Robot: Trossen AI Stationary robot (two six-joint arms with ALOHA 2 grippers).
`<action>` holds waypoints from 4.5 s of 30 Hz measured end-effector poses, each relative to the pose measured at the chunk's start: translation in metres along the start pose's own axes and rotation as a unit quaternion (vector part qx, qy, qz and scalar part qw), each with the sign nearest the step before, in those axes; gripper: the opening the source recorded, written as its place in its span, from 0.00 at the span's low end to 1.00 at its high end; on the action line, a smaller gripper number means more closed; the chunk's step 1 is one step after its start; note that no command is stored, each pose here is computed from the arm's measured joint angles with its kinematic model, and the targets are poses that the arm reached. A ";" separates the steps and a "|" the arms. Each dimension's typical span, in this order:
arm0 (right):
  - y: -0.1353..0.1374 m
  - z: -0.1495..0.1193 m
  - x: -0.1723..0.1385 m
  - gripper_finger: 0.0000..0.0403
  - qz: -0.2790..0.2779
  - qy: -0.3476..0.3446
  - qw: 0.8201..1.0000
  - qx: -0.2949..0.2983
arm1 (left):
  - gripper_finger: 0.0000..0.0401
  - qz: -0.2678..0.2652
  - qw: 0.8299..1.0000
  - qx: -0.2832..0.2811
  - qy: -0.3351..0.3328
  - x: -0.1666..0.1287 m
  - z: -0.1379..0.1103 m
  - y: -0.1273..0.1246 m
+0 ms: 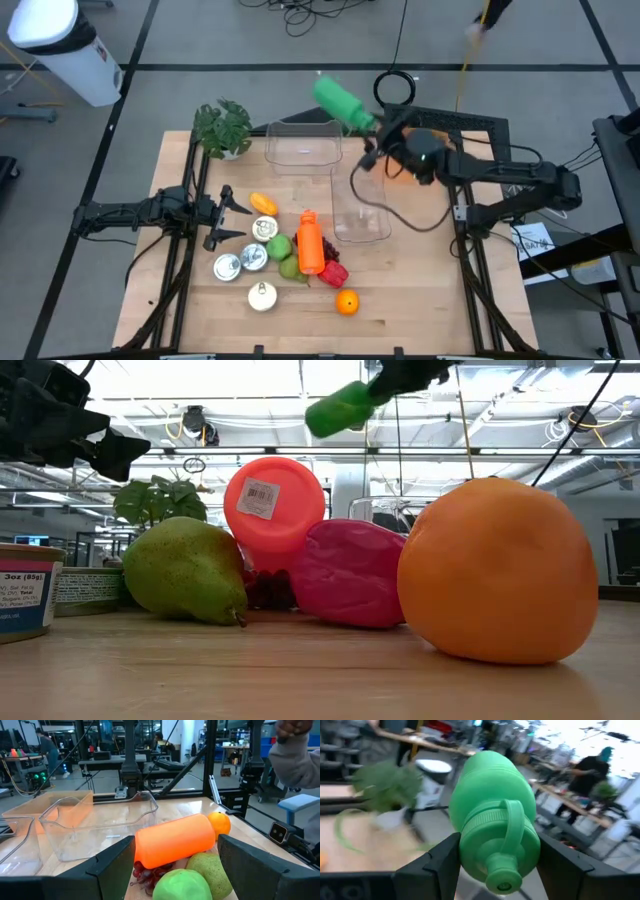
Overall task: Pick & Place Food Item
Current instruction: Put the green water bottle into the orange bin, then put the orange into the top transparent bin
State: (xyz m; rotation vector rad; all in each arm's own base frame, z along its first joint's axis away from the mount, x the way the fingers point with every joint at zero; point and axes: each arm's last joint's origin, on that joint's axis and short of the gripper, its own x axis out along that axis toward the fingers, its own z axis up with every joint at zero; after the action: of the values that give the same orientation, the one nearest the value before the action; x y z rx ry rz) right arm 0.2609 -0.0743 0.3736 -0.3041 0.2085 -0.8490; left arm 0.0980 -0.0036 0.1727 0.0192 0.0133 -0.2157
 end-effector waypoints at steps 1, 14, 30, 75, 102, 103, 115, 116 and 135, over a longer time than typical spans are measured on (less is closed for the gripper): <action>-0.007 0.006 0.003 0.53 -0.011 0.003 1.000 -0.001 | 0.73 0.000 1.000 0.000 0.000 0.000 0.000 0.000; -0.131 0.051 0.047 0.53 -0.120 0.268 0.956 -0.014 | 0.73 0.000 1.000 0.000 0.000 0.000 0.000 0.000; -0.177 -0.033 0.049 0.53 -0.005 0.587 0.802 0.107 | 0.73 0.000 1.000 0.000 0.000 0.000 0.000 0.000; -0.126 -0.109 0.086 0.84 0.071 0.581 0.803 0.114 | 0.73 0.000 1.000 0.000 0.000 0.000 0.000 0.000; -0.044 -0.005 -0.047 0.86 0.180 0.479 0.847 0.143 | 0.73 0.000 1.000 0.000 0.000 0.000 0.000 0.000; -0.037 0.000 -0.056 0.86 0.190 0.468 0.851 0.141 | 0.73 0.000 1.000 0.000 0.000 0.000 0.000 0.000; 0.078 -0.023 -0.155 0.86 0.374 0.315 0.866 0.099 | 0.73 0.000 1.000 0.000 0.000 0.000 0.000 0.000; 0.089 -0.029 -0.163 0.86 0.402 0.295 0.862 0.096 | 0.73 0.000 1.000 0.000 0.000 0.000 0.000 0.000; 0.245 -0.115 -0.197 0.86 0.554 0.188 0.811 -0.004 | 0.73 0.000 1.000 0.000 0.000 0.000 0.000 0.000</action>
State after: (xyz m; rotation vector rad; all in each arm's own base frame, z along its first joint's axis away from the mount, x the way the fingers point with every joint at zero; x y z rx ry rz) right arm 0.2716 0.2077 0.1933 0.0212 0.6799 0.2801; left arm 0.0980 -0.0036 0.1728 0.0193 0.0126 -0.2161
